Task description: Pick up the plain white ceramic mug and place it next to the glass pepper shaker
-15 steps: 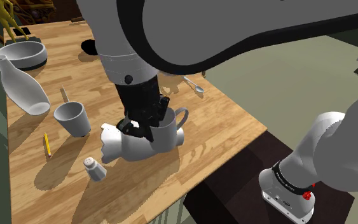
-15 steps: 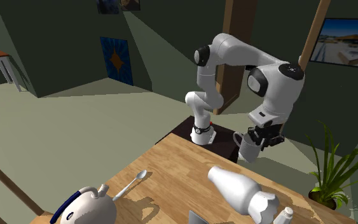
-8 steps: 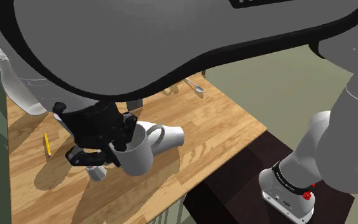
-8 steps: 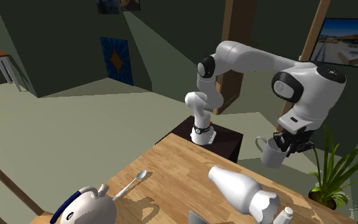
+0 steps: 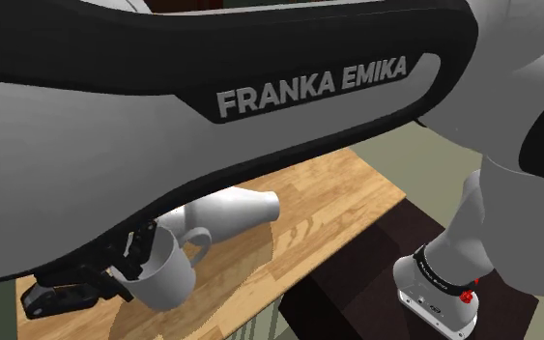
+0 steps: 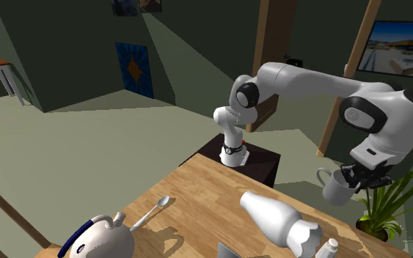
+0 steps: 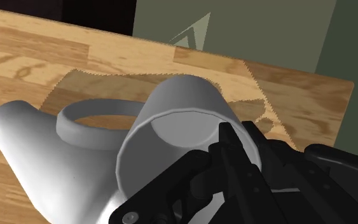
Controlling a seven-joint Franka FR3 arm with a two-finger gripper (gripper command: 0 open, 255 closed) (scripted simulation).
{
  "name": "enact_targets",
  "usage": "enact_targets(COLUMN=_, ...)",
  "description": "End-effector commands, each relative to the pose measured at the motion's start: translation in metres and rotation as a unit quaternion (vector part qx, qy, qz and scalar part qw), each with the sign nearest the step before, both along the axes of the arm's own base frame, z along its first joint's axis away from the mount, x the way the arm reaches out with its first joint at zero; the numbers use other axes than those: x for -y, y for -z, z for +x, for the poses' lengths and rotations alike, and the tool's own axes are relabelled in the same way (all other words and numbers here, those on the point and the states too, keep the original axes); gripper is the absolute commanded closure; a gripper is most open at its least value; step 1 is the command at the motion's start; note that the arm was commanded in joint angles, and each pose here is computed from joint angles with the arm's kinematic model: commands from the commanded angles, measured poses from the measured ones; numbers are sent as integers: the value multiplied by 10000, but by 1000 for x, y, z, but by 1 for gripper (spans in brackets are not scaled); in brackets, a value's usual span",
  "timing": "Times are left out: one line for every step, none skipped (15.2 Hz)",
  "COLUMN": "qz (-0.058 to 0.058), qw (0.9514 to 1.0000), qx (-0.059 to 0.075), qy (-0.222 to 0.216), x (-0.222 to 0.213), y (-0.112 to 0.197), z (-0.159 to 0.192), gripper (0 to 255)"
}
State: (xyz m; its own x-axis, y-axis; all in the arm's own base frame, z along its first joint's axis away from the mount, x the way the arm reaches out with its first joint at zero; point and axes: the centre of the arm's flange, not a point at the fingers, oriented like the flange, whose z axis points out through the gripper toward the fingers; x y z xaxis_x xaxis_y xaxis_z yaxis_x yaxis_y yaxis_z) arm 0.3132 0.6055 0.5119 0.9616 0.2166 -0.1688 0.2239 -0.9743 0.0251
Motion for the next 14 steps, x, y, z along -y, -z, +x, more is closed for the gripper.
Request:
enact_targets(qz=2, qw=10000, qx=2, qy=3, x=-1, y=11, z=-1, gripper=255)
enact_targets(qz=2, qw=10000, qx=2, qy=3, x=-1, y=16, z=-1, gripper=255)
enact_targets(qz=2, qw=10000, qx=2, qy=3, x=-1, y=21, z=-1, gripper=255)
enact_targets(qz=2, qw=10000, qx=2, qy=3, x=-1, y=27, z=-1, gripper=255)
enact_targets(qz=2, qw=10000, qx=2, qy=3, x=-1, y=32, z=-1, gripper=255)
enact_targets(qz=2, qw=10000, qx=2, qy=3, x=-1, y=37, z=-1, gripper=255)
enact_targets(qz=2, qw=10000, qx=2, qy=3, x=-1, y=42, z=-1, gripper=255)
enact_targets(qz=2, qw=10000, qx=2, qy=3, x=-1, y=48, z=-1, gripper=255)
enact_targets(qz=2, qw=10000, qx=2, qy=3, x=-1, y=53, z=-1, gripper=255)
enact_targets(qz=2, qw=10000, qx=2, qy=3, x=-1, y=58, z=-1, gripper=255)
enact_targets(qz=2, qw=10000, qx=2, qy=3, x=-1, y=64, z=-1, gripper=255)
enact_targets(qz=2, qw=10000, qx=2, qy=3, x=-1, y=69, z=-1, gripper=255)
enact_targets(qz=2, qw=10000, qx=2, qy=3, x=-1, y=74, z=-1, gripper=255)
enact_targets(qz=2, qw=10000, qx=2, qy=3, x=-1, y=79, z=-1, gripper=255)
